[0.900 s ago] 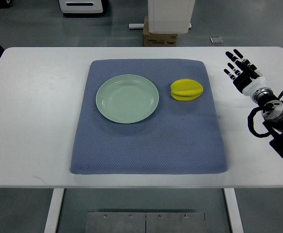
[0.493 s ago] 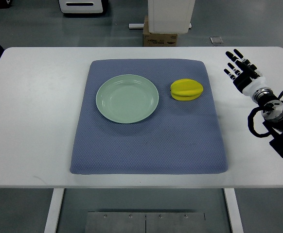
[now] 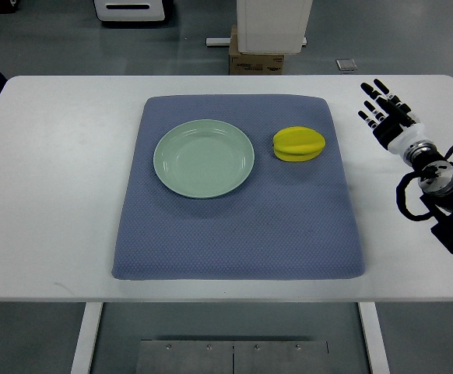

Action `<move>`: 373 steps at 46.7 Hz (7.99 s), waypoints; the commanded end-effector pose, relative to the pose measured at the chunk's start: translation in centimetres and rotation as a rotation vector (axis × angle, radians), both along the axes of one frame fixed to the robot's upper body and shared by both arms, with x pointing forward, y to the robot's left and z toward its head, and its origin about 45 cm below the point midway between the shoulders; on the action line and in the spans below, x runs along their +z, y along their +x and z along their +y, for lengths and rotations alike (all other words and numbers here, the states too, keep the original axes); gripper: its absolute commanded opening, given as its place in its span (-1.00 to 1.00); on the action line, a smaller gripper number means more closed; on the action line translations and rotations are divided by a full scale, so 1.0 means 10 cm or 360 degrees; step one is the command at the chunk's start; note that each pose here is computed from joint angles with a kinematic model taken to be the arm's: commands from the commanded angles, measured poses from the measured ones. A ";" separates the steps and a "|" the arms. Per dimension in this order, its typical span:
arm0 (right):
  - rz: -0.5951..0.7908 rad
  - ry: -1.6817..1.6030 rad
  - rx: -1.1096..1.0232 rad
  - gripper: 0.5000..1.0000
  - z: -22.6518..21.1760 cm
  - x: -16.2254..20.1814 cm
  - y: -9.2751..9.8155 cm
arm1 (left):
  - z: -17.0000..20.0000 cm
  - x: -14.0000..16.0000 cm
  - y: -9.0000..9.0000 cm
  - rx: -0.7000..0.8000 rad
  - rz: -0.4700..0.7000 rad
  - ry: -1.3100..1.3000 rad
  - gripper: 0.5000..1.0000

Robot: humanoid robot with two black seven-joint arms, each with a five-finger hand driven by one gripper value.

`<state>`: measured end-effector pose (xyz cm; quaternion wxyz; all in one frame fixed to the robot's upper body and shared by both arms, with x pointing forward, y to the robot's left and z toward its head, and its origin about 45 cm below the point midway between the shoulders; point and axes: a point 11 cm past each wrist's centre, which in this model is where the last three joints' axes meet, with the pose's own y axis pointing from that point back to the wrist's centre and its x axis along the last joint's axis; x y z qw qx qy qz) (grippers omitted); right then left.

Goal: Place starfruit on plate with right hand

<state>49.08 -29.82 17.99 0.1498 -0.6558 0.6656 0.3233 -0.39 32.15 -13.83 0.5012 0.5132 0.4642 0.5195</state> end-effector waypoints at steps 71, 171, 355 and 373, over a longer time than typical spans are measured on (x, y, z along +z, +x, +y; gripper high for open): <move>-0.0116 -0.0006 -0.0090 1.00 0.02 -0.01 -0.03 | 0.00 0.00 0.00 -0.0002 0.0001 0.0000 1.00; -0.0687 -0.1270 0.0832 0.57 0.75 0.18 -0.11 | 0.00 0.00 0.00 0.0000 0.0000 -0.0002 1.00; -0.0669 -0.1772 0.0928 -1.00 0.72 0.04 -0.13 | 0.00 0.00 0.00 0.0000 0.0000 0.0000 1.00; -0.0688 -0.1721 0.0900 -1.00 0.75 0.11 -0.10 | 0.00 0.00 0.00 0.0000 0.0000 0.0000 1.00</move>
